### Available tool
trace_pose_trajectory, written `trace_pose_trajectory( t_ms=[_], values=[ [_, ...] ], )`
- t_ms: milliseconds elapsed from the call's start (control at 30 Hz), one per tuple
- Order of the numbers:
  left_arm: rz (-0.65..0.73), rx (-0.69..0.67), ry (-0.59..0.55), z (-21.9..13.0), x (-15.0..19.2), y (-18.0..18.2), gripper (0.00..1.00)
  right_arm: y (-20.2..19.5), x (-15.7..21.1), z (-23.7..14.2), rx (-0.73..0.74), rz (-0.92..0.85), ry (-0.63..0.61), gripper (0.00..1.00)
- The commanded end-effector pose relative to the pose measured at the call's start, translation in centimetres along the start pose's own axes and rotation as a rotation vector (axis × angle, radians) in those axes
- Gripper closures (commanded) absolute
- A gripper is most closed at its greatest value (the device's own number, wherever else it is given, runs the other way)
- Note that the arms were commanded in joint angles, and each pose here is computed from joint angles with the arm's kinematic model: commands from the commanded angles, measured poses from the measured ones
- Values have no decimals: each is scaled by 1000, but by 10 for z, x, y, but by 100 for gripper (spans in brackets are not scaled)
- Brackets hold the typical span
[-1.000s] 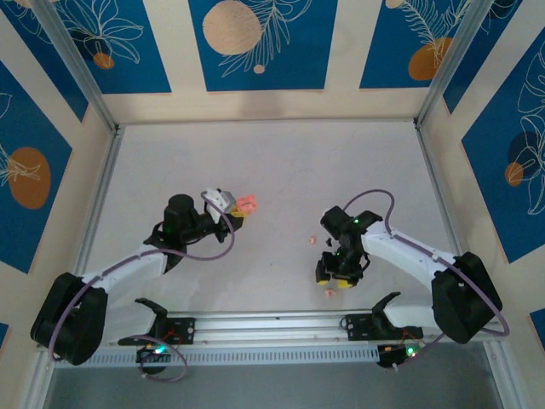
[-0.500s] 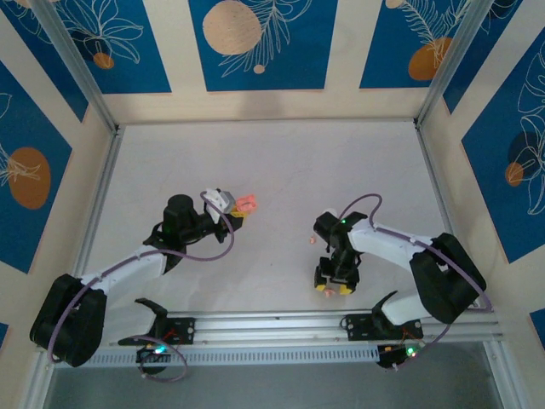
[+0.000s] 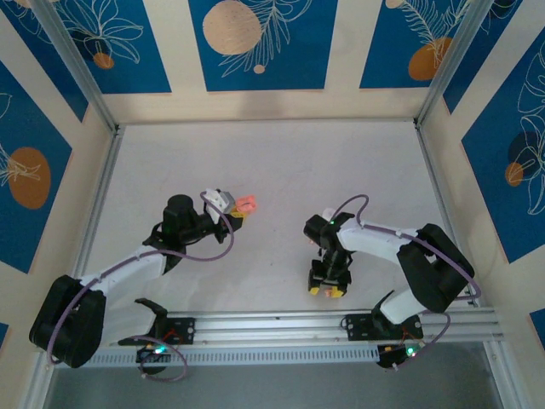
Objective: Insert the wireless bluetooth earbuds into the charging case
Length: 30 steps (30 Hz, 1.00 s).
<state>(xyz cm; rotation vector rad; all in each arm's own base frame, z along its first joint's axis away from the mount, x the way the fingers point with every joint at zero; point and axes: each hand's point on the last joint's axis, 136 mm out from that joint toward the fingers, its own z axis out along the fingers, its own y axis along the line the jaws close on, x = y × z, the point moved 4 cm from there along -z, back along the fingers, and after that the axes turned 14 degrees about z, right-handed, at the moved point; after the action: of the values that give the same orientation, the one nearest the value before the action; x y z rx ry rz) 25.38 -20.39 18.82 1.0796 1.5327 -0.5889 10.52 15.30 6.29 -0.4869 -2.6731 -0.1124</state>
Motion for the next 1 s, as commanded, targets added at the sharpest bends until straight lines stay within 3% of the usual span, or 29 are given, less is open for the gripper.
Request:
trace_pose_trajectory(
  t_ms=[0,400,633,967],
  values=[
    [24,14,-9,-2,-3,-5,79,19,2,-5,-83,3,28,49],
    [28,8,-13,-4,-5,-5,79,43,-8,-29,-192,-46,-81,50],
    [28,7,-15,-4,-4,-5,79,24,-8,-56,-179,-56,-136,49],
    [31,1,-12,-7,-4,-6,79,29,-34,-26,-77,-46,-83,40]
  ],
)
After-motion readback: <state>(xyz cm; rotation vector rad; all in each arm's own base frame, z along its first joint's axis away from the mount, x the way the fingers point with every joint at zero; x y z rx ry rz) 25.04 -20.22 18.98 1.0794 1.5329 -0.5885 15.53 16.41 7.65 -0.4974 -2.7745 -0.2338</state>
